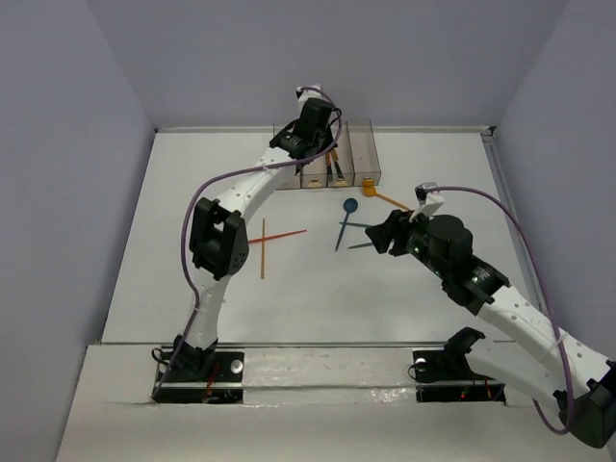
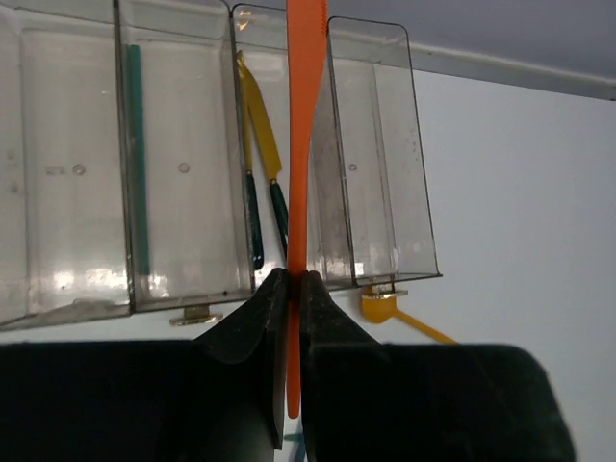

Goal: Sort the eating utensils into containers

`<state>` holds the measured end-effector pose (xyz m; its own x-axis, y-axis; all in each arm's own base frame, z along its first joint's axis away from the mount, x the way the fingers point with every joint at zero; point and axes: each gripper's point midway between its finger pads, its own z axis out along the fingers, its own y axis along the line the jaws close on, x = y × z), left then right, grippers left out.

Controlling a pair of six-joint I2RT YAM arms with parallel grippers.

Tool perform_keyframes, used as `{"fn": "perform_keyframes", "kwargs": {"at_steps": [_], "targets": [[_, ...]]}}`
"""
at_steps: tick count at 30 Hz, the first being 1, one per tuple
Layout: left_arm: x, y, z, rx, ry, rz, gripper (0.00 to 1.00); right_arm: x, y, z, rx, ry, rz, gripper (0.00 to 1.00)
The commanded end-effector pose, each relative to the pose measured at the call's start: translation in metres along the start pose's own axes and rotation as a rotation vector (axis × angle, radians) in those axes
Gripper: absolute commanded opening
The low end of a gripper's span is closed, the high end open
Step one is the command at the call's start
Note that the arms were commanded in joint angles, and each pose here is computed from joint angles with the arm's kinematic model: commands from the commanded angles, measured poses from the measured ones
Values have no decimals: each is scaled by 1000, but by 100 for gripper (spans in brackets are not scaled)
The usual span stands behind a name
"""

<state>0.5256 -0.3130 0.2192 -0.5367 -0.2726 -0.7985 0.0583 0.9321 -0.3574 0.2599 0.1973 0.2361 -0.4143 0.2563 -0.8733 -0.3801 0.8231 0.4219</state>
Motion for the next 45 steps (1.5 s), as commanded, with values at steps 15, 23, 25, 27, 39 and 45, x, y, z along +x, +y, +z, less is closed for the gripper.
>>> {"fn": "perform_keyframes", "kwargs": {"at_steps": [15,23,25,27,39,45], "targets": [[-1,-51,87,182,-115,-76,0,20,-13,-12,41,42,-13,59],[24,-34,104,146,-65,-77,0,25,-18,-10,56,53,-27,59],[26,-33,104,143,-60,-75,4,24,-17,-8,53,53,-30,59],[24,-32,102,134,-67,-76,16,23,-16,-6,51,54,-33,59],[-7,-32,82,135,-120,-63,54,18,-17,0,73,54,-38,59],[-74,-64,24,248,-227,-47,63,7,-17,3,98,40,-56,58]]}}
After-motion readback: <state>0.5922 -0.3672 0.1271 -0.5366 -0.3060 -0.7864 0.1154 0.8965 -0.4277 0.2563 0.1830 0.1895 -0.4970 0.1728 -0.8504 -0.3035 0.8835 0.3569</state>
